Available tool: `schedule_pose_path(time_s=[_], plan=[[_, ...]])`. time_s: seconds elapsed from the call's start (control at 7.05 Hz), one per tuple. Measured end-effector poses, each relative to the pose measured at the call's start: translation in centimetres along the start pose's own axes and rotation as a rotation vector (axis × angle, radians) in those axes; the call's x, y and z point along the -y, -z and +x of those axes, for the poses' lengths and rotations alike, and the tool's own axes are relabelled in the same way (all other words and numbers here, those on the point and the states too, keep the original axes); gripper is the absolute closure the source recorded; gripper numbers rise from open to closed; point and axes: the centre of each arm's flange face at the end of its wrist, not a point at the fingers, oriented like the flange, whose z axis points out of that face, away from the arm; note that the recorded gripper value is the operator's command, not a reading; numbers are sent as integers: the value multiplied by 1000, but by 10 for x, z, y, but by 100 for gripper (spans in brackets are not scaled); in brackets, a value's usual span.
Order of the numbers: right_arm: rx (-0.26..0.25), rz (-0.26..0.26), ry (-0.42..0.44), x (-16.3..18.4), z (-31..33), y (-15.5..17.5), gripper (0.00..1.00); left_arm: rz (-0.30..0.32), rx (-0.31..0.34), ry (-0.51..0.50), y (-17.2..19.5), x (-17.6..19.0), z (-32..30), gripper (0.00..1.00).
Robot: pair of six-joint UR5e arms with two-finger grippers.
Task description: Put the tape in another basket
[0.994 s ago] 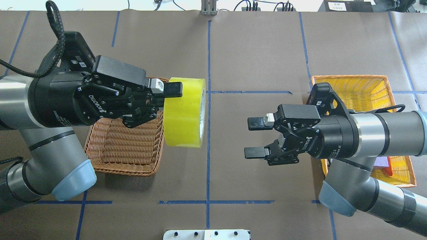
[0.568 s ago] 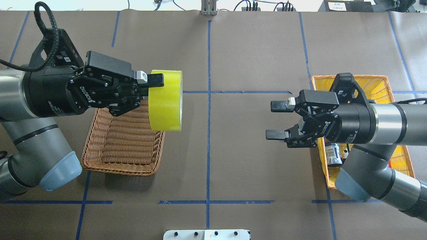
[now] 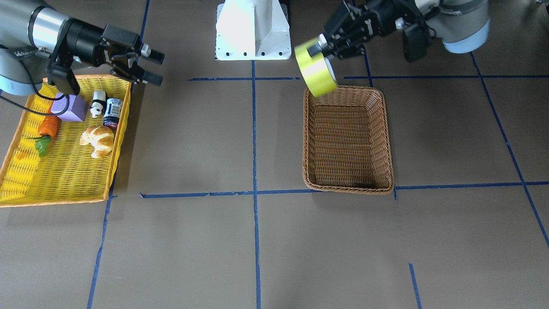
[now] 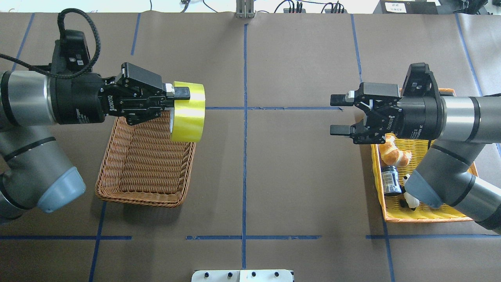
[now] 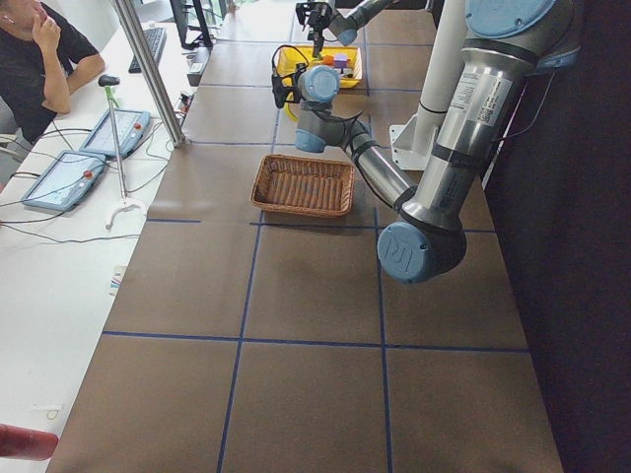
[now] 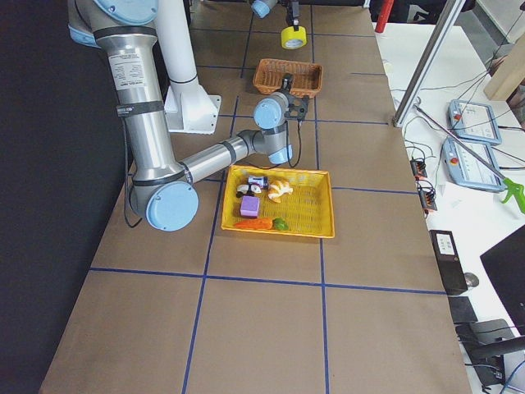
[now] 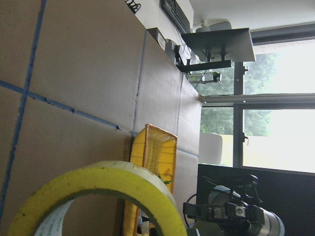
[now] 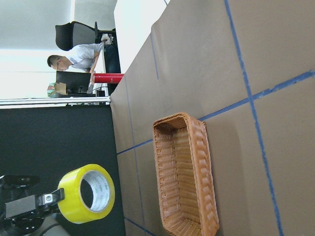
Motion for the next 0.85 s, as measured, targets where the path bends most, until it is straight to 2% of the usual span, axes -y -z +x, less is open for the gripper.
schedule_pose_path(time_s=[0.28,0.57,0.85], plan=[[-73,50,-15,17,10,-3,0,70,269,58,-11,13,-12,100],[-100,79,-27,27,16,-3,0,101,513,44,-45,-10,-30,100],[-108,95,-33,32,22,-4,0,90,651,-19,-84,-30,-49,100]])
